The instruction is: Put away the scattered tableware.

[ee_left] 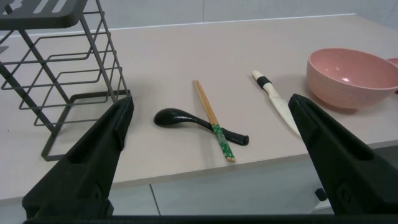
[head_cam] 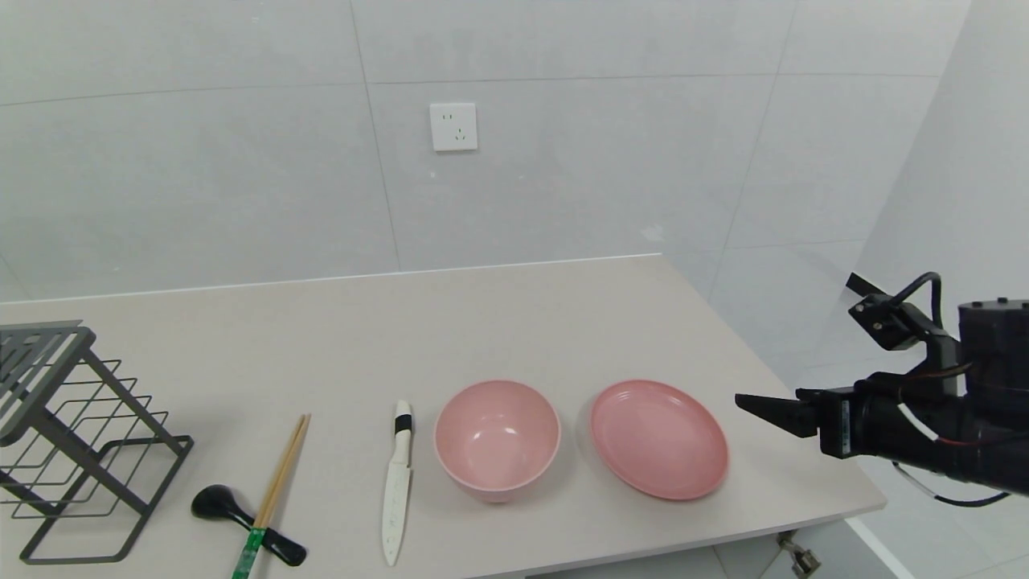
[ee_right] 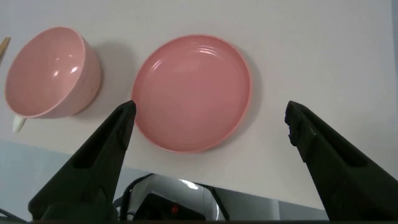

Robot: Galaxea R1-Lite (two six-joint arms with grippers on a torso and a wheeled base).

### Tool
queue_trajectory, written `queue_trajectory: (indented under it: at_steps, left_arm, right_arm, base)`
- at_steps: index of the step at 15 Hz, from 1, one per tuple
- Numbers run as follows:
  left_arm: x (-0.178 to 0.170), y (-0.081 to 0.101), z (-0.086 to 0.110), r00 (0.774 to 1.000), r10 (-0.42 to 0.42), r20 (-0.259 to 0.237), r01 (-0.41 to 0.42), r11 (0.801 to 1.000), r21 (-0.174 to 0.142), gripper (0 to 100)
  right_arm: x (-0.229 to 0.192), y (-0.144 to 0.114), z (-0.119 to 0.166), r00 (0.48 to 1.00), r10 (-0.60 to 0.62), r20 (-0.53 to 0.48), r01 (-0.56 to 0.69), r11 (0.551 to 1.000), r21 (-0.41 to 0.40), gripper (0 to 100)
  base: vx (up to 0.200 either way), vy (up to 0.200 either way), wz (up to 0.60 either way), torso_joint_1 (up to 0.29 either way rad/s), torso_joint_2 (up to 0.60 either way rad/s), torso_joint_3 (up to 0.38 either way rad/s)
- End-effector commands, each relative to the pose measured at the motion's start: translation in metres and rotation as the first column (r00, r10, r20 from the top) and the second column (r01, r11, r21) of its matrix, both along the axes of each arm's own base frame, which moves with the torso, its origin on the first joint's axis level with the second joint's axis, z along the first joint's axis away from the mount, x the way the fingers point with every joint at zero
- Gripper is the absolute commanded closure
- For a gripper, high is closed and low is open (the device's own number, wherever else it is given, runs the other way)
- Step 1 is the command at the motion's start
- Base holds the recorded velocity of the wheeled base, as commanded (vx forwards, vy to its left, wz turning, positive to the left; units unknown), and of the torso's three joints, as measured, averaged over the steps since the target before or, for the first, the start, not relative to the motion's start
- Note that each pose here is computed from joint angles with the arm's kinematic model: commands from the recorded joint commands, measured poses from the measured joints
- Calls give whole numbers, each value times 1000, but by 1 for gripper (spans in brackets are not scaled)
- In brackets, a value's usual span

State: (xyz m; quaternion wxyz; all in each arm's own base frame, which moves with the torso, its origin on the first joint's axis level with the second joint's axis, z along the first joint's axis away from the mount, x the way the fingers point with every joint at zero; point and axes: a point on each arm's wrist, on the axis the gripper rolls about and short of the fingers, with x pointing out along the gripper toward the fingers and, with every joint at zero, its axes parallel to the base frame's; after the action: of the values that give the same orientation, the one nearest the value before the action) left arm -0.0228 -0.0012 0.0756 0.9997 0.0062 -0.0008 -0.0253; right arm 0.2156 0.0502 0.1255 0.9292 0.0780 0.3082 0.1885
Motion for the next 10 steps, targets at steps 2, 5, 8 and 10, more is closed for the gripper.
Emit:
queue_trajectory:
  at_steps: [2, 5, 8, 10]
  left_arm:
    - [0, 0, 0, 1000, -3, -1, 3, 1000, 1, 0]
    - [0, 0, 0, 1000, -5, 0, 5, 1000, 0, 0]
    - [0, 0, 0, 1000, -5, -1, 5, 1000, -2, 0]
    - [0, 0, 0, 1000, -6, -1, 6, 1000, 0, 0]
  right_arm:
    - [24, 3, -20, 999, 19, -39, -21, 999, -47, 0]
    - [49, 6, -37, 999, 39, -37, -42, 996, -77, 0]
    - [66, 8, -55, 998, 36, -58, -41, 995, -86, 0]
    - [72, 8, -67, 997, 34, -66, -40, 995, -90, 0]
  base:
    - [0, 0, 0, 0, 0, 0]
    - [0, 0, 0, 0, 0, 0]
    - [0, 0, 0, 0, 0, 0]
    - [0, 0, 0, 0, 0, 0]
